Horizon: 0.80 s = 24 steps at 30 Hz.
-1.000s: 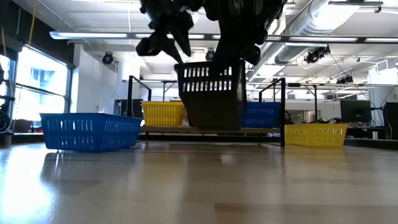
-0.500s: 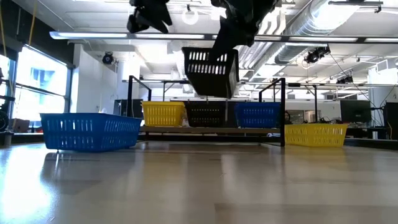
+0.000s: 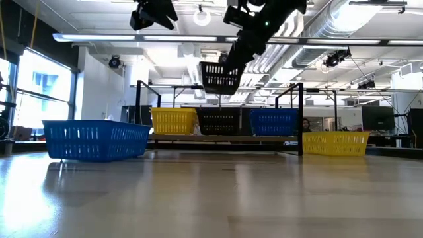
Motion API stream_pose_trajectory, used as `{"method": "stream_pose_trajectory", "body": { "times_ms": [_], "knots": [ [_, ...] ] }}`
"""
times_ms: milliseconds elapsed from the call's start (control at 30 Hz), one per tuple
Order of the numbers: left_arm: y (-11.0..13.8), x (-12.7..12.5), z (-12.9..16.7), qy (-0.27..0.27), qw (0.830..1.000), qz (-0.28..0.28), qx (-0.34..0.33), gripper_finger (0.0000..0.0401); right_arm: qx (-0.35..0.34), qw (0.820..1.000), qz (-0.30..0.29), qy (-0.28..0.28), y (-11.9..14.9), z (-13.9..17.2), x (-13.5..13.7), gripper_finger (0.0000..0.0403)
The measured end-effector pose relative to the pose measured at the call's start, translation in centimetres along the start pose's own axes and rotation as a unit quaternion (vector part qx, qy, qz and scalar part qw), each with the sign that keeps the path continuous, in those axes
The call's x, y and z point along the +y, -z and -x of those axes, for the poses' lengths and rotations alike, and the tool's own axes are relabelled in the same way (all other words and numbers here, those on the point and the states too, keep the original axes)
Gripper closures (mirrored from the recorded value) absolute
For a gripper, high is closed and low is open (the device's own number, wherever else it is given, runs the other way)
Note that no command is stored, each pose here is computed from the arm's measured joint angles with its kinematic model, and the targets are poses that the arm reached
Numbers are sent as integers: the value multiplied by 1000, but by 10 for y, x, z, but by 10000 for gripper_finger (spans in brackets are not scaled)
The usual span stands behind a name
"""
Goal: Stack baskets on shelf by color
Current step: Stack the black bin on top of the other black stacked bins on the shelf
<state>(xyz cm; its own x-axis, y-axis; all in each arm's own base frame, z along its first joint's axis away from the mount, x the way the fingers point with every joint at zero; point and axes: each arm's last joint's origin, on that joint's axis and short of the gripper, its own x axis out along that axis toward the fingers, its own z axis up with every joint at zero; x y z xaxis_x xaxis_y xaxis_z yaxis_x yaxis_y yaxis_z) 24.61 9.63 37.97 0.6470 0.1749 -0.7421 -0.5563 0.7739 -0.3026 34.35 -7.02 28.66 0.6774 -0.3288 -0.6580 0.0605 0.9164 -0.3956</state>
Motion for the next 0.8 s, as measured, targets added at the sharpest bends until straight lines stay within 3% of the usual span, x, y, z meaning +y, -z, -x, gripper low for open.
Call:
{"method": "stream_pose_trajectory", "body": {
  "times_ms": [300,633,800],
  "knots": [
    [-1,2,0,-2,1000,3,0,299,-8,1000,8,-25,12,-21,-24,403],
    [-2,5,0,-8,1000,8,-1,299,19,999,-16,-42,25,-44,-29,403],
    [-3,8,0,-12,1000,12,-3,299,34,999,-20,-23,28,-48,-31,403]
  ]
}}
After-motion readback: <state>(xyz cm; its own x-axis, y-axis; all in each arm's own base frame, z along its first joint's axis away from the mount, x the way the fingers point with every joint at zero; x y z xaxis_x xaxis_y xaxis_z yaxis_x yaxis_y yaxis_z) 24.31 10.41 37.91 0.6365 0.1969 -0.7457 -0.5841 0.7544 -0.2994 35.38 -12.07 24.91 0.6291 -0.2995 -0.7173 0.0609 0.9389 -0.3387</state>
